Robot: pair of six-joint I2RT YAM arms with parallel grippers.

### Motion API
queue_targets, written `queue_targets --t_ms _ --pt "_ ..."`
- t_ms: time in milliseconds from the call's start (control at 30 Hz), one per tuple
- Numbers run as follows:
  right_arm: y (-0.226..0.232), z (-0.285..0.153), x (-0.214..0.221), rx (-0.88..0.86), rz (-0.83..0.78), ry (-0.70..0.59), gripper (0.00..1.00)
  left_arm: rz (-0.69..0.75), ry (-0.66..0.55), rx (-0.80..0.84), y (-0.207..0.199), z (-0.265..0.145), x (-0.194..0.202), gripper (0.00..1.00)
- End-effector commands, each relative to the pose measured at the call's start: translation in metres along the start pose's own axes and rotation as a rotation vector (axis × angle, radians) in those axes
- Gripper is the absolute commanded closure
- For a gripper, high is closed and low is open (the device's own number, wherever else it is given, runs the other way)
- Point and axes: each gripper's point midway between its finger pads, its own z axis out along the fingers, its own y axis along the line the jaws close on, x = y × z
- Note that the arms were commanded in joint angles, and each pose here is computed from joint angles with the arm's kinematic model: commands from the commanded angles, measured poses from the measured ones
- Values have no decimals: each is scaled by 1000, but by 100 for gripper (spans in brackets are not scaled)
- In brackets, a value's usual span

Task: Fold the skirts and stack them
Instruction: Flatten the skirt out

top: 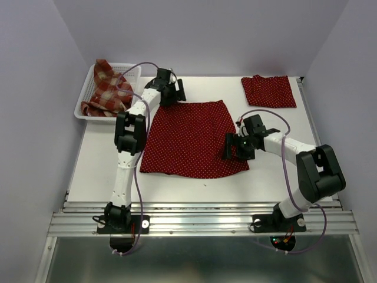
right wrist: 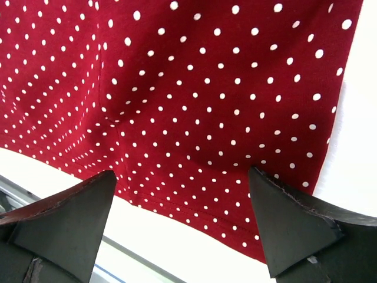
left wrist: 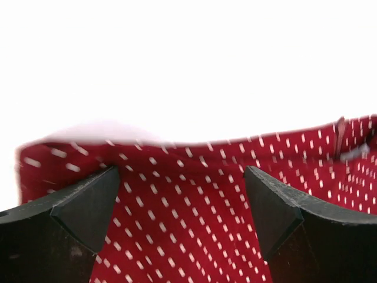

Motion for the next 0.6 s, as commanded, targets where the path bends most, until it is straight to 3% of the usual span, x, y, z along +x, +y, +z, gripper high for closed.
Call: queue_targets --t_ms 0,233,300,400,433,467,500,533,567 --pt "-30 8 2 165 53 21 0 -37 -59 30 11 2 -32 1" --pt "-58 11 -23 232 117 -8 0 -55 -5 65 14 9 -15 1" --pt "-67 12 -36 249 132 -26 0 -64 46 43 21 10 8 1" --pt "-92 12 -62 288 179 -64 0 -89 110 -18 31 -2 43 1" --pt "-108 14 -70 301 220 -70 0 -82 74 -10 24 -17 36 1" --pt "-114 14 -79 305 232 -86 0 -117 138 -64 40 -16 72 1" --pt "-127 14 -94 320 246 -110 0 -114 121 -46 31 -31 71 1" --pt "-133 14 -102 330 222 -118 0 -142 185 -84 44 -36 107 1" --pt "-135 16 -109 334 191 -121 0 -156 198 -97 46 -42 118 1"
